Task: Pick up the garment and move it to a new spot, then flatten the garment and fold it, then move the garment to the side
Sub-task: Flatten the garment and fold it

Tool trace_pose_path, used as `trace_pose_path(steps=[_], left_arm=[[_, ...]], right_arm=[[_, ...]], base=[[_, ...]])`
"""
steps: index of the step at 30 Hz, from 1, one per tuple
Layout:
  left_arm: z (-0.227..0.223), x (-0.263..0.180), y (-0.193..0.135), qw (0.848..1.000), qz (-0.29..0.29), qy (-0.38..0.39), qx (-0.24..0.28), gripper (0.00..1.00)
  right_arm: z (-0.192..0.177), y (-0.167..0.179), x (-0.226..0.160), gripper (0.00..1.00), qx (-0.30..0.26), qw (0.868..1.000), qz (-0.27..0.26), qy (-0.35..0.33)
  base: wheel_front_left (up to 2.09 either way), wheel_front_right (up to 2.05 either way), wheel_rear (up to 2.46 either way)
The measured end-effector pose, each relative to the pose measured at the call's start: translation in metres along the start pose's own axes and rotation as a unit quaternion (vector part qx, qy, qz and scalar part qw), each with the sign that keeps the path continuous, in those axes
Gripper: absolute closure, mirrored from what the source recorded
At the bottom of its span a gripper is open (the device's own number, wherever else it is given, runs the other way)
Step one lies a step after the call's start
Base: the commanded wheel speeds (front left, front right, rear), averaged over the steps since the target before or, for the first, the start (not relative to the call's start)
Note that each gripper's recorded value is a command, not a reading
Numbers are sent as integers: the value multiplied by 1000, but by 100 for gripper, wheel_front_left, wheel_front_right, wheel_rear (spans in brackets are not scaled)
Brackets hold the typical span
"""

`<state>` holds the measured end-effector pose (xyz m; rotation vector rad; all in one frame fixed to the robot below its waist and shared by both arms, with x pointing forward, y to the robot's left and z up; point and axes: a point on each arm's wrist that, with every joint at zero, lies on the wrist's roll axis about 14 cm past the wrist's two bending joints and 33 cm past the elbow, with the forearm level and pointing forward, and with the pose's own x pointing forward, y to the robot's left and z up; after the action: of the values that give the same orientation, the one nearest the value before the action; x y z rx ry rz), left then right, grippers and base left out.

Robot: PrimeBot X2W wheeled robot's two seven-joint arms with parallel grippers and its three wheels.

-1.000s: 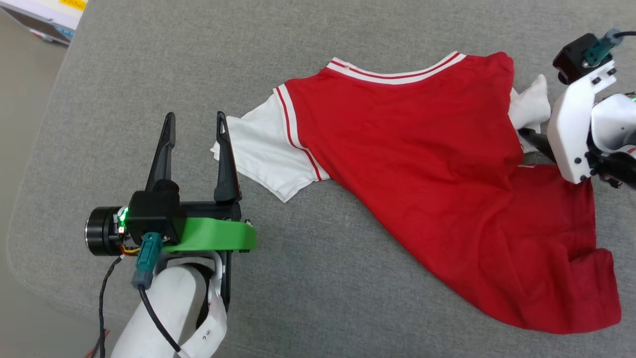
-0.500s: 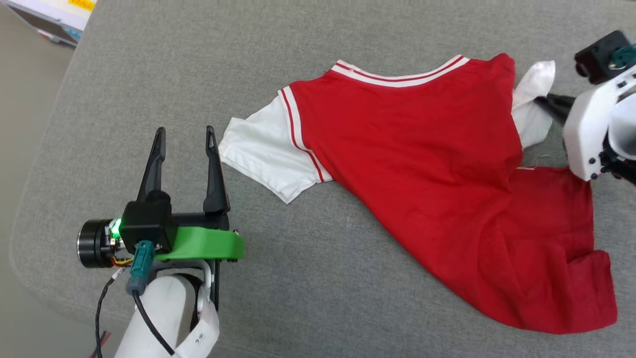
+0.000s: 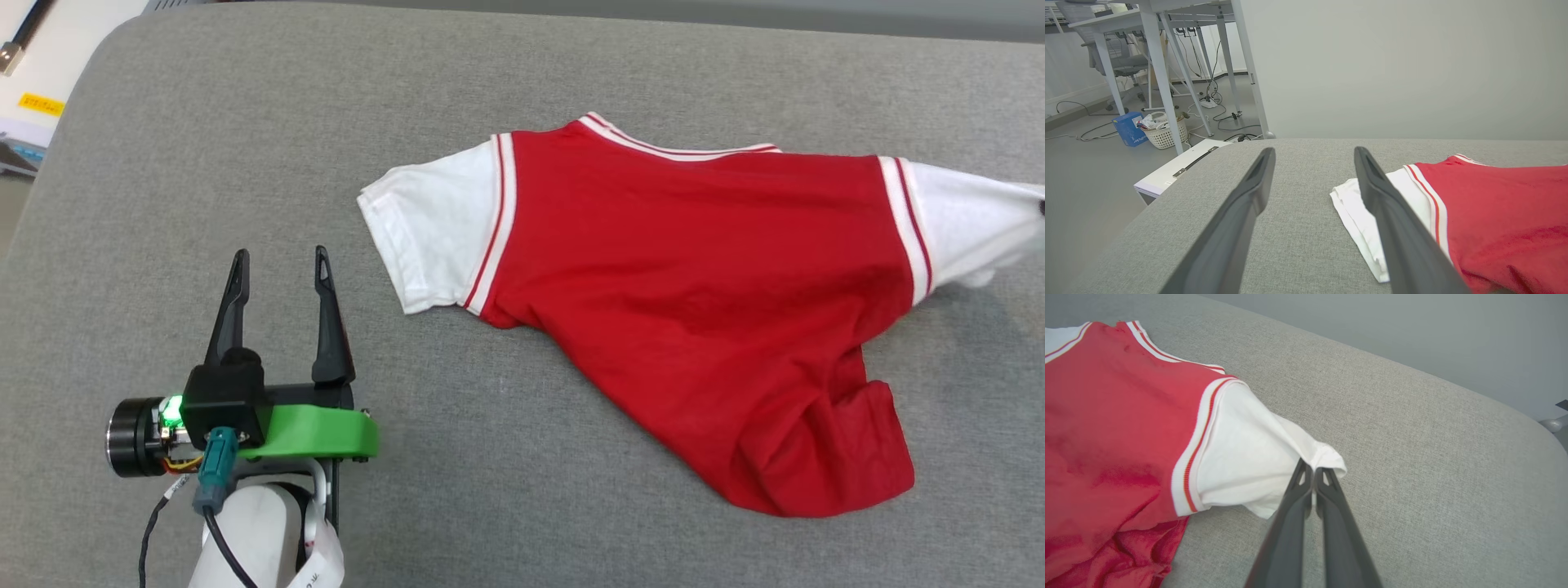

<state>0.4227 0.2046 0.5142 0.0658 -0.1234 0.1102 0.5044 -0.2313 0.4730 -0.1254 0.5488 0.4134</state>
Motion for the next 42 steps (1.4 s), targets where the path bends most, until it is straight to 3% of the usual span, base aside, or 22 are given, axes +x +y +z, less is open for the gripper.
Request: trace_pose_path(steps=[5,10,15,16,17,18,25,33,39,42], left_arm=[[-2,4,-9,1000,-14,0,-4,0],[-11,4,-10,1000,-18,12,-2,0],[-14,3,-7,1000,-15,18,2,0],[-14,3,-6,1000,-16,18,4,0],[-14,3,-6,1000,-18,18,8,0],[-14,3,-5,1000,-21,17,11,0],[4,25,-2,998,-59,-12,16,0],[36,81,-17,990,-134,-18,32,0],[30,120,-38,979,-184,86,32,0],[10,127,-55,959,-220,174,41,0]], right_arm=[[-54,-25,-23,100,60,996,-43,46],[-129,2,-21,100,125,984,-31,125],[-141,12,-18,100,147,980,-31,130],[-138,11,-17,66,151,981,-34,119],[-135,11,-17,6,151,982,-38,106],[-132,10,-17,0,148,983,-42,95],[-83,-12,-29,0,108,989,-89,-41],[-24,-20,-55,0,62,972,-137,-182],[-11,3,-56,0,49,967,-133,-210],[-9,11,-54,0,45,968,-130,-210]], base=[[0,0,0],[0,0,0],[0,0,0],[0,0,0],[0,0,0],[0,0,0],[0,0,0],[0,0,0],[0,0,0],[0,0,0]])
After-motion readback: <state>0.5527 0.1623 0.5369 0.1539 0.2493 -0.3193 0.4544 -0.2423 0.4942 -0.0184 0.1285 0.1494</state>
